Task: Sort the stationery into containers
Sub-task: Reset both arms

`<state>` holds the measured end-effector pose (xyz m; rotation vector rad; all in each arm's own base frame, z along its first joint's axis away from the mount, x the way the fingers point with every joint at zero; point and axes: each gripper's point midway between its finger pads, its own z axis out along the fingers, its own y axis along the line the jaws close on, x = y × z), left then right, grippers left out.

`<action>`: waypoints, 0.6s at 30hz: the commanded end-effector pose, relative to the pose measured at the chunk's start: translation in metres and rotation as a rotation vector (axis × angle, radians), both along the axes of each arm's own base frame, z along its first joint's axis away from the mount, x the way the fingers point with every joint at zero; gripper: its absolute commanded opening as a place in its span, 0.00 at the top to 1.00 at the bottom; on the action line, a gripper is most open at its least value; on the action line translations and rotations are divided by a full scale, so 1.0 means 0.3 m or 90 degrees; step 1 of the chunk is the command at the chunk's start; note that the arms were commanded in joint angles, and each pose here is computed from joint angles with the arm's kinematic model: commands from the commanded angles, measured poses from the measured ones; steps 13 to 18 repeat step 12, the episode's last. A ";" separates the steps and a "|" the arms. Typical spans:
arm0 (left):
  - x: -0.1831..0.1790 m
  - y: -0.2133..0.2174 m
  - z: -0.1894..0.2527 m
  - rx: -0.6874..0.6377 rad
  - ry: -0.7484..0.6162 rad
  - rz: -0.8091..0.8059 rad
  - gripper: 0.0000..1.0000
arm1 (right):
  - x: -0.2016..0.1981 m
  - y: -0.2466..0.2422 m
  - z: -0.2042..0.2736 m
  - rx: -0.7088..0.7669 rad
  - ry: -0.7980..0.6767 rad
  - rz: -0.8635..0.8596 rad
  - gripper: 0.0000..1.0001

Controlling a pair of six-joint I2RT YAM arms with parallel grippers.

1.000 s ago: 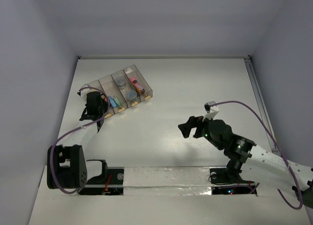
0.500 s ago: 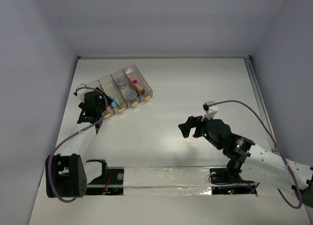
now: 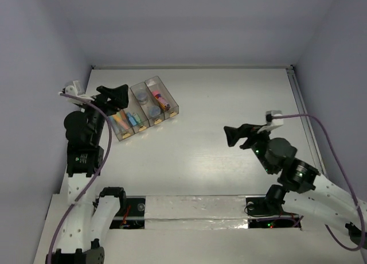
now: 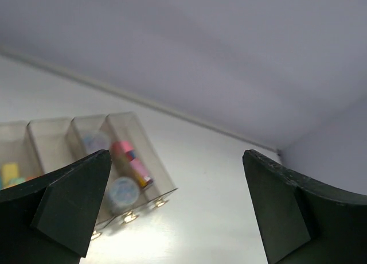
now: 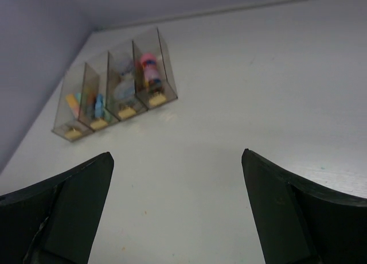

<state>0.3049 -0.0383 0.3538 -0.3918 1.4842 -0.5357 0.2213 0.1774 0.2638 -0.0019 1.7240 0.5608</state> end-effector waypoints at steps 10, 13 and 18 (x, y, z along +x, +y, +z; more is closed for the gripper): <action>-0.350 -0.112 0.445 0.102 -0.268 -0.124 0.01 | -0.084 -0.364 0.412 0.174 -0.172 -0.174 0.00; -0.342 -0.111 0.400 0.098 -0.244 -0.121 0.01 | -0.073 -0.349 0.392 0.149 -0.156 -0.173 0.00; -0.342 -0.111 0.400 0.098 -0.244 -0.121 0.01 | -0.073 -0.349 0.392 0.149 -0.156 -0.173 0.00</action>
